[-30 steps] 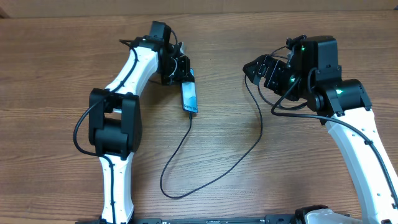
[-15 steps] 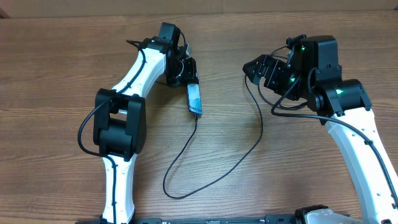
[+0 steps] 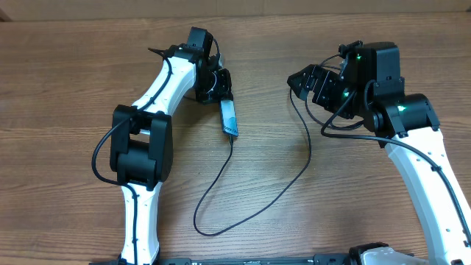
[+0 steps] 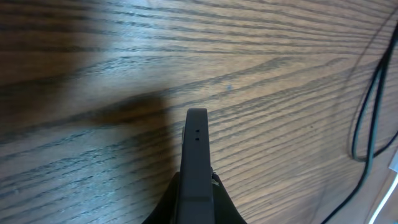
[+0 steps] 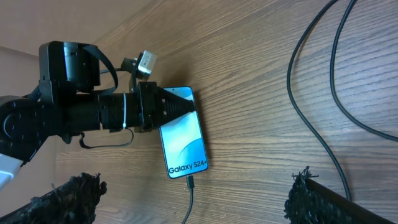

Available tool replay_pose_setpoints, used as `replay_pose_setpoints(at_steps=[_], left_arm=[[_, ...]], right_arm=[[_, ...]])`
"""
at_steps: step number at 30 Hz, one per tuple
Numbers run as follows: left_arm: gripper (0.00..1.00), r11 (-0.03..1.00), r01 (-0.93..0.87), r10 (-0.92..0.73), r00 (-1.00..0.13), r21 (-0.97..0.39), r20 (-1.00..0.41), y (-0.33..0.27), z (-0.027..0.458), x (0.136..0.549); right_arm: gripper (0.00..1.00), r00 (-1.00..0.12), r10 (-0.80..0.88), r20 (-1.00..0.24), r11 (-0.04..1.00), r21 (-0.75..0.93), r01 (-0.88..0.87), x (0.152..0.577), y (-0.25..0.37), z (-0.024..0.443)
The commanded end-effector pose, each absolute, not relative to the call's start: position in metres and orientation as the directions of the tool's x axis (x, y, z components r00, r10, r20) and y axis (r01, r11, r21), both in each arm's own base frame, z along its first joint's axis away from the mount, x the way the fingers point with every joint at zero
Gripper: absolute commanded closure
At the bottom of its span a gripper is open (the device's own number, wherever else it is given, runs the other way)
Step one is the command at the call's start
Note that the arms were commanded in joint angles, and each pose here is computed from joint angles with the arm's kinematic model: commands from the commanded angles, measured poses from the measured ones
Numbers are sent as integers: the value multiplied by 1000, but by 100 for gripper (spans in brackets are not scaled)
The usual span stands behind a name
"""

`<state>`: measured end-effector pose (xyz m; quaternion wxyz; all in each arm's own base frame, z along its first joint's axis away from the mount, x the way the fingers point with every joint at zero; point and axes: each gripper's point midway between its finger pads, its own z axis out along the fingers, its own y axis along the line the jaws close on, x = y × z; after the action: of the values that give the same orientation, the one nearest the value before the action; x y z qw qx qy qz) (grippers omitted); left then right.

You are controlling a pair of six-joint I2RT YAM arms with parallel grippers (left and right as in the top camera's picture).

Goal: Plug charger to phone and switch on socket
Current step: 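Lower the phone with the left gripper toward the table center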

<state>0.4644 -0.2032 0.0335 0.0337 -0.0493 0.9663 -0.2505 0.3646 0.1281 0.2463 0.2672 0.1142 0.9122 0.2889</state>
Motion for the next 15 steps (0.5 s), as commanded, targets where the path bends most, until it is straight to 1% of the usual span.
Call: replay_pose_setpoints(at_steps=[1,15], left_arm=[[96,871,-79,-114,-992,-485,-44,-208,37,464],[96,878,-76,-109,-993,-472,-43,-210,35,462]], right_arm=[[2,-814,365,-451,812,582,42,365,124,254],[2,-814,365,-451,812,582,42,365,124,255]])
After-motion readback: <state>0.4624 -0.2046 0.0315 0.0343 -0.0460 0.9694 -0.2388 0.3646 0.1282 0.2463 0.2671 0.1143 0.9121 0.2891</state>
